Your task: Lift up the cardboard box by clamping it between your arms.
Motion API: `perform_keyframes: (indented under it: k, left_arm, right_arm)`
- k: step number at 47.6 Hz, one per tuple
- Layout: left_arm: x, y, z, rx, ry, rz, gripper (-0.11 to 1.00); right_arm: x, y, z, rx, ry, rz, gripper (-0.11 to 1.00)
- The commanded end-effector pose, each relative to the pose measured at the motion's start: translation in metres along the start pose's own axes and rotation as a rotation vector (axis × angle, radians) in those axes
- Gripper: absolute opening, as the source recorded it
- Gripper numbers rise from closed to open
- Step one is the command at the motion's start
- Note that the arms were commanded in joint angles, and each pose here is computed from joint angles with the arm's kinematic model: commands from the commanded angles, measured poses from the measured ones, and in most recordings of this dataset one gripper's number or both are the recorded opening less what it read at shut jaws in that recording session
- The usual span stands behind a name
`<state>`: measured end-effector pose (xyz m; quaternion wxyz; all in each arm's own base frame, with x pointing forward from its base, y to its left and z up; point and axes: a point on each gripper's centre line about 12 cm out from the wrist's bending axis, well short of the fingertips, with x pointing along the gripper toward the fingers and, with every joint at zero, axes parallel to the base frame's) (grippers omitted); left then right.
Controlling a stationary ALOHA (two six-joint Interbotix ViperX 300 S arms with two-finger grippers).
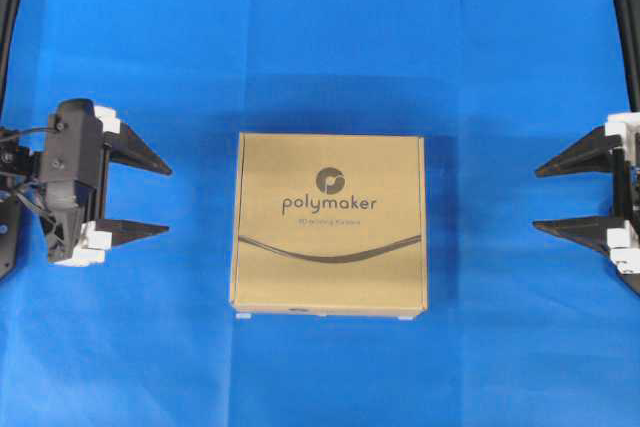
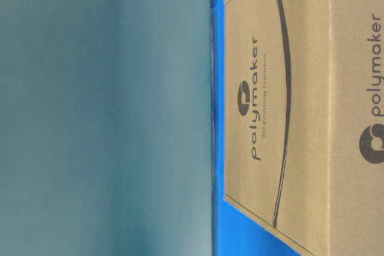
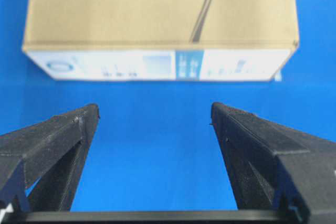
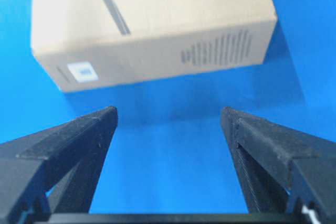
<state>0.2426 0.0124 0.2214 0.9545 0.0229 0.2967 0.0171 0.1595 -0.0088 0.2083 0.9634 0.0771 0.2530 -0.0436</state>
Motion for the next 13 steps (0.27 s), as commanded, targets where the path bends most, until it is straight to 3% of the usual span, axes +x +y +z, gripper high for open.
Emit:
perform_keyframes:
  k: [1,13]
  left_arm:
    - [-0.004,0.000,0.007,0.001,-0.037,0.001,0.84]
    - [-0.013,-0.004,0.002,0.010,-0.062,-0.010,0.84]
  right_arm:
    - [-0.002,0.000,0.005,0.030,-0.017,0.002,0.98]
    - [-0.007,-0.001,-0.007,0.117,0.005,0.001,0.98]
